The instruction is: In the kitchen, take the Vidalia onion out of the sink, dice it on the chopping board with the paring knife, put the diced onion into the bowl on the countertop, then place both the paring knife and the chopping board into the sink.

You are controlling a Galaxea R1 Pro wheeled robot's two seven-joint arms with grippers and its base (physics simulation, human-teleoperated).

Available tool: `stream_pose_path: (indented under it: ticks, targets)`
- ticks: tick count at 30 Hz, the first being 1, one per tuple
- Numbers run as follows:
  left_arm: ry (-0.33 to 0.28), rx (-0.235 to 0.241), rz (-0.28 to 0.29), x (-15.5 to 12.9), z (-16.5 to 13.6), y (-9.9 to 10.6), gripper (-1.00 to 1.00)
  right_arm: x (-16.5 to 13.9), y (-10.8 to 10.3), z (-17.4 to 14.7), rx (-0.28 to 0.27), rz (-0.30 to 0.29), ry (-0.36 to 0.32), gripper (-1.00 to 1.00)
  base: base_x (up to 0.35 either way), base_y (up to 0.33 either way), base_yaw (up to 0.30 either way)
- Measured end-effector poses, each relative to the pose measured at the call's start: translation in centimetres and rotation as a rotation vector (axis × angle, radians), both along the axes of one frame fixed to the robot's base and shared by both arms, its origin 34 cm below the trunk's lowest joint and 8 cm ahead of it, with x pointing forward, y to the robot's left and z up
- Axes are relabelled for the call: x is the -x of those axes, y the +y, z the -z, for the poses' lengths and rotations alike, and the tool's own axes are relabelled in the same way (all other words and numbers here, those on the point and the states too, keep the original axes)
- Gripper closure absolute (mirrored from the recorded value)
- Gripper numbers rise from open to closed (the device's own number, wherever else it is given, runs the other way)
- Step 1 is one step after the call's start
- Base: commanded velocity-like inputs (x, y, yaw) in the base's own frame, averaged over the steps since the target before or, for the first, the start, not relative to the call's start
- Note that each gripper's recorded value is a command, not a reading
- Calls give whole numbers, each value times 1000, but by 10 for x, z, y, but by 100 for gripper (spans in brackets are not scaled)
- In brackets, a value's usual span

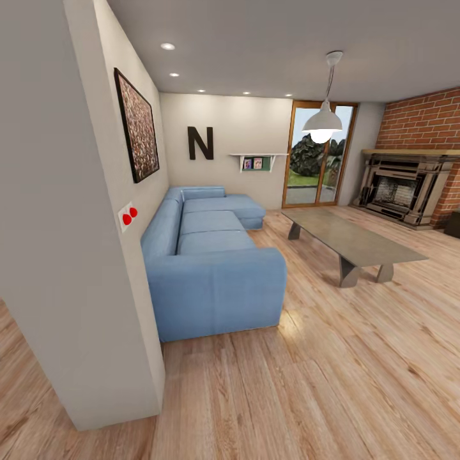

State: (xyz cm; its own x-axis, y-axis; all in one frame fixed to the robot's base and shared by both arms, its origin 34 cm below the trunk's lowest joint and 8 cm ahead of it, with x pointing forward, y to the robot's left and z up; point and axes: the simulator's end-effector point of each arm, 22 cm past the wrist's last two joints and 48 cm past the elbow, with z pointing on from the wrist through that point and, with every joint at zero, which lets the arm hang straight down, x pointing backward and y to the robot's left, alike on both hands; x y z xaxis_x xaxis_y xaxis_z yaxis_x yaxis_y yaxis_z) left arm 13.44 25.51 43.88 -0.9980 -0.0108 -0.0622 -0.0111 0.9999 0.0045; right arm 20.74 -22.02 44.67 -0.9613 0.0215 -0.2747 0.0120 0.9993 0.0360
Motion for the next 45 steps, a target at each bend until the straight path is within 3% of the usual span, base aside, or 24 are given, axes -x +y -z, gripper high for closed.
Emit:
stream_pose_path:
  ticks: [3,9,12,13,16,22,26,45]
  targets:
    - [-40,-6,1,-12,-1,3,-100,-4,-2,-1,3,-2,-12,-100,0,0,0]
    - [-170,-21,3,-69,-6,15,-100,-58,-6,-14,8,-3,-158,-100,0,0,0]
    - [-259,-27,5,-110,-14,19,-100,-95,-8,-25,11,0,-244,-100,0,0,0]
    - [-306,-29,6,-132,-19,21,-100,-119,-9,-35,12,2,-300,-100,0,0,0]
    - [-370,-31,8,-161,-28,22,-100,-157,-11,-53,15,4,-390,-100,0,0,0]
    - [-450,-49,11,-185,-39,35,-100,-196,-29,-79,39,3,-518,-100,0,0,0]
    - [-575,-53,12,-207,-54,37,-100,-213,-36,-95,48,4,-613,-100,0,0,0]
    - [-606,-54,16,-209,-57,39,-100,-214,-38,-98,53,6,-634,-100,0,0,0]
